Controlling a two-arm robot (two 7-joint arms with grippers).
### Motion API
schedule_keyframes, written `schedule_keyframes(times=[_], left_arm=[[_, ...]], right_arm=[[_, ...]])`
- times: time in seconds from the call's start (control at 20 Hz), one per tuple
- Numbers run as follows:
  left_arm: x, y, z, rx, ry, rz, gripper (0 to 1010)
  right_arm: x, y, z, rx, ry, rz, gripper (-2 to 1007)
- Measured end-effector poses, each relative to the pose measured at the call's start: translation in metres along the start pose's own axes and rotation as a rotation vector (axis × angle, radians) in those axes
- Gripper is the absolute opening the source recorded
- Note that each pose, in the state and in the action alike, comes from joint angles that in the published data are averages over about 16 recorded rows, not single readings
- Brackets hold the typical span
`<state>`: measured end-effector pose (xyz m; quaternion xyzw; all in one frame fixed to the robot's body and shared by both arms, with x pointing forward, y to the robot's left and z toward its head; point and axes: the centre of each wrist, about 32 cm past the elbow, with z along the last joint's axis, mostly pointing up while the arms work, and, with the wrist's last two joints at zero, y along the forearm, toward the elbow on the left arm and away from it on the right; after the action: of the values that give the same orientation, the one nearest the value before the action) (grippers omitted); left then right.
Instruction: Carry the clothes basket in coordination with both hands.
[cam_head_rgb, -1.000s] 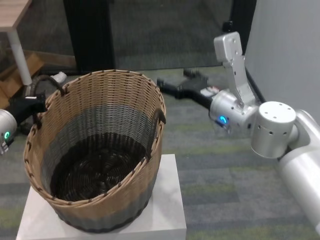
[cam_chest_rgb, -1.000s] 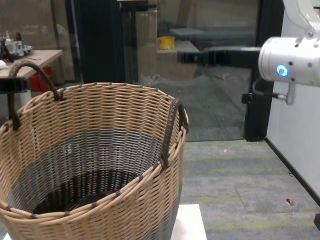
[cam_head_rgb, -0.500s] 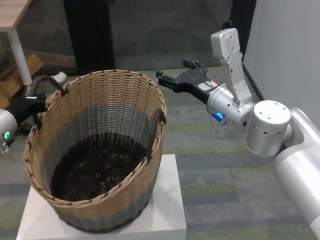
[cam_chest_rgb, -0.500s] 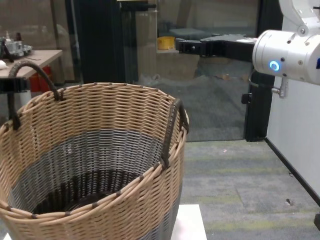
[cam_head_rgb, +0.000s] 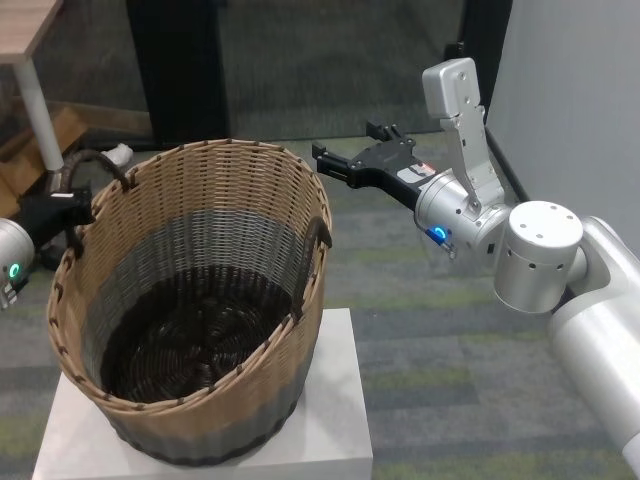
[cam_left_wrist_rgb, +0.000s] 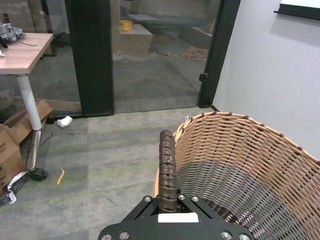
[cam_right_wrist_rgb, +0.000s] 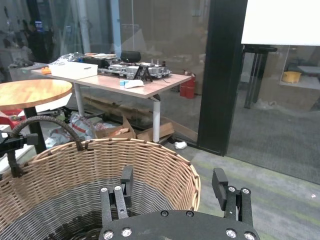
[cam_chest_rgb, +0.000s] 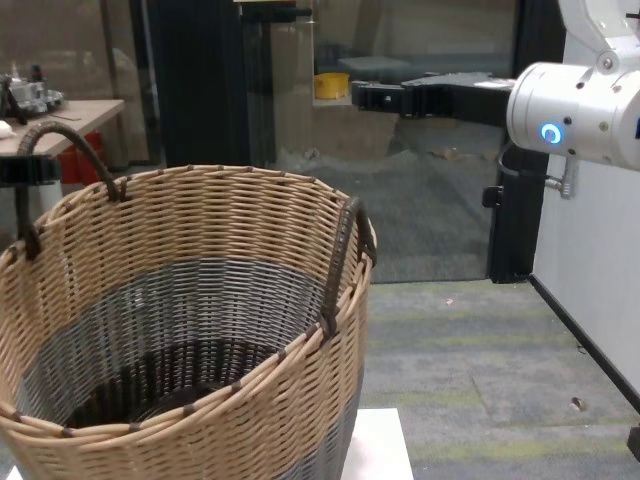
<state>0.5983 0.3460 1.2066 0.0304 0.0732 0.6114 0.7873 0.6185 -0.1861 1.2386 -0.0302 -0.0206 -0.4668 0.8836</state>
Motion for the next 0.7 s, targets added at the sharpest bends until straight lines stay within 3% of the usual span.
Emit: schedule_keyframes(times=[0.3,0.7], left_arm=[[0.0000,0.0000,0.0000,0.000,0.000,0.000,208],[0.0000,0.0000,0.0000,0.000,0.000,0.000,511]], right_arm=[[0.0001,-0.0005,-0.0001,-0.005,0.003,0.003,1000],[0.0002,-0.0007,-0.0003,-0.008,0.005,0.005,1000]])
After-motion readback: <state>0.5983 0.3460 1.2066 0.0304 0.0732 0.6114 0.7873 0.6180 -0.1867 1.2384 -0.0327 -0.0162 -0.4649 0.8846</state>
